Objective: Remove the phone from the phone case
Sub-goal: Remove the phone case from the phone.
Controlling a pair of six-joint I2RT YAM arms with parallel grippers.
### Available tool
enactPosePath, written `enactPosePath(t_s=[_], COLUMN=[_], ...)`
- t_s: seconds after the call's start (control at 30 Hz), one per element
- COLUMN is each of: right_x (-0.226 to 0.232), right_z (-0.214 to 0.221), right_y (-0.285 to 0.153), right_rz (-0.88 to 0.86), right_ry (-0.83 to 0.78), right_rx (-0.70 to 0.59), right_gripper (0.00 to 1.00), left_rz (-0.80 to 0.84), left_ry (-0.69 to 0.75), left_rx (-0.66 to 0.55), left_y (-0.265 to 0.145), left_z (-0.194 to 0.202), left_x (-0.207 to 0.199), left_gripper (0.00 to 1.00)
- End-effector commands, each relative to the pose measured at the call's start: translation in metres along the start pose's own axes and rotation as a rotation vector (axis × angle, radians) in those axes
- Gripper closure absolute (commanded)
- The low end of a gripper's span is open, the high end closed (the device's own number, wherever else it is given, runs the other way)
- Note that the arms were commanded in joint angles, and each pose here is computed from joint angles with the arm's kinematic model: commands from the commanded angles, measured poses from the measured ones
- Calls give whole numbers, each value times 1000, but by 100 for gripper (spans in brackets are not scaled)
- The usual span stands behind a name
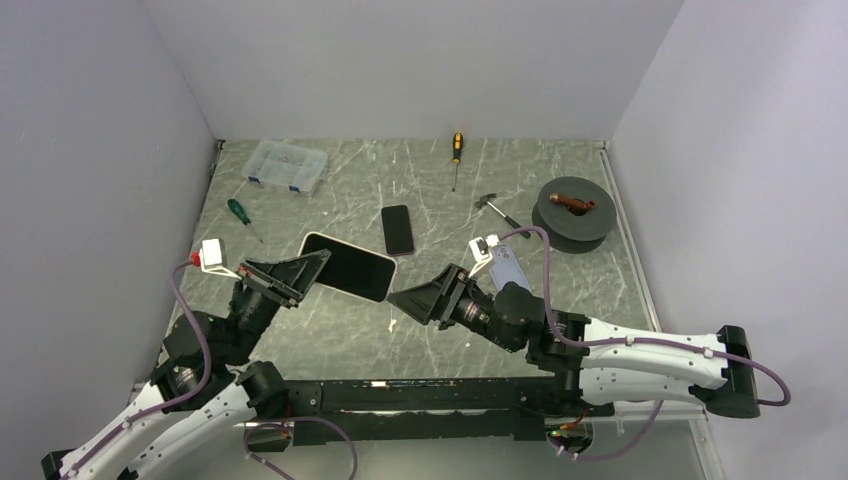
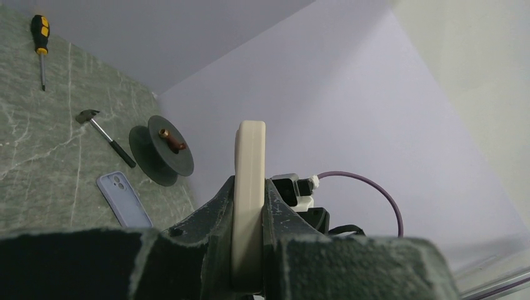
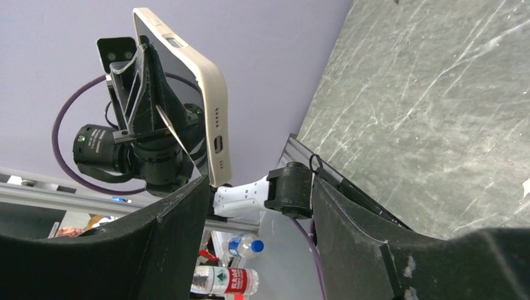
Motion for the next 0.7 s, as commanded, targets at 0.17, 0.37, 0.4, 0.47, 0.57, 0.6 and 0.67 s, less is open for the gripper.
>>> enactPosePath(t_s=[0.17, 0.37, 0.4, 0.47, 0.57, 0.6, 0.67], right_x=[22, 19, 20, 21, 23, 23, 21], right_z=[-5, -10, -10, -8, -5, -4, -2], right_y=[-3, -7, -6, -5, -2, 0, 1], right_rz=[15, 44, 51, 78, 98, 106, 102], right_ry=[-21, -10, -24, -64, -95, -98, -88], right_rx=[-4, -47, -41, -12, 24, 29, 37], right_gripper=[32, 31, 31, 27, 24, 25, 27], left_rz=[35, 17, 15, 15, 17, 19, 23], left_ry=[-23, -21, -21, -19, -16, -16, -16], left_rx=[-87, -91, -93, -96, -99, -100, -103], left_y=[-4, -5, -5, -5, -4, -4, -4], left_z=[-25, -25, -25, -25, -26, -26, -27], left_x=[-19, -16, -16, -16, -17, -18, -18], left_gripper=[100, 100, 100, 100, 100, 100, 100])
Point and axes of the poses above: each gripper's point midway between its finger pads, its own y axis out along the fingers, its own x axis along the line the jaws close on, z = x × y, the point moved 10 cm from there along -y, back along the fingers, and after that the axes turned 13 degrees about y, right-handed, at the moved point
